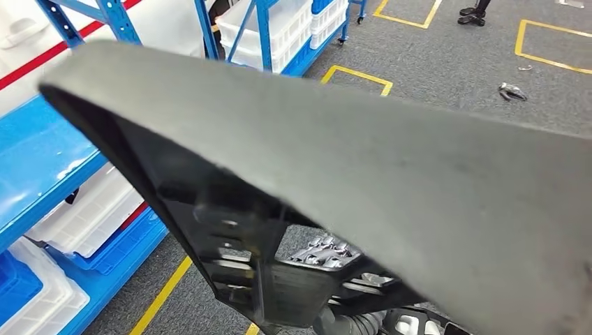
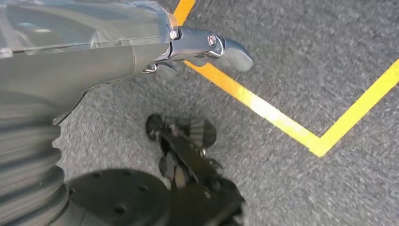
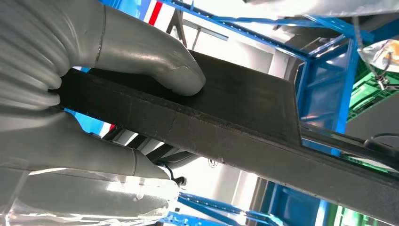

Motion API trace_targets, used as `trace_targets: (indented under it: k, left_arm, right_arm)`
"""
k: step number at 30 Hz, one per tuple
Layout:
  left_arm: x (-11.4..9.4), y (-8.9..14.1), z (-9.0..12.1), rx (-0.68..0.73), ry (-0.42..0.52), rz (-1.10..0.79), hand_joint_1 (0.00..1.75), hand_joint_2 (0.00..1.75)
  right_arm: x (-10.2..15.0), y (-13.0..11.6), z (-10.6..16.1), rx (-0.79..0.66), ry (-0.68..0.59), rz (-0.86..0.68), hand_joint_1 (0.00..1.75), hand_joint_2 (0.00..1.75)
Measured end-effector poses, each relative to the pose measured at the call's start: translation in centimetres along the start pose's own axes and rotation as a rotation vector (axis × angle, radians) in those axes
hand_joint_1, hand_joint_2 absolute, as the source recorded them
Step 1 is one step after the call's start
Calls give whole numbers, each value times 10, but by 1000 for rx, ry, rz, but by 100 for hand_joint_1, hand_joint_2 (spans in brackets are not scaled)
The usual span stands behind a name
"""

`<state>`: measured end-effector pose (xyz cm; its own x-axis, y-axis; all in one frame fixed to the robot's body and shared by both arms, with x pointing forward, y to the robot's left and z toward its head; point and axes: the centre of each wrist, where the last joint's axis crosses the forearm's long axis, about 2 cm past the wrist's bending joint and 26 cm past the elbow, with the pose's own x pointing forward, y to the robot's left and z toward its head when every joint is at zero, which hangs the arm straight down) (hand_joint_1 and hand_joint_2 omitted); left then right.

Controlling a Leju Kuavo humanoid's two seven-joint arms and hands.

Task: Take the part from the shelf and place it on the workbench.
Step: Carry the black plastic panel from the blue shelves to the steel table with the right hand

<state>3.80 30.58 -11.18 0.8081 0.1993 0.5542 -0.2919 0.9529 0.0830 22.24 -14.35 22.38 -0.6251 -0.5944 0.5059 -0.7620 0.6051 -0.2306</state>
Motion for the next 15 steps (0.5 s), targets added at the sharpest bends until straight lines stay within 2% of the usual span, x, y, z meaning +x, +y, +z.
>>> trace_targets:
  k: [15]
  left_arm:
    - [4, 7, -3, 92, -32, -26, 0, 175]
  right_arm:
    - [-4, 1, -6, -3, -18, -35, 171, 175]
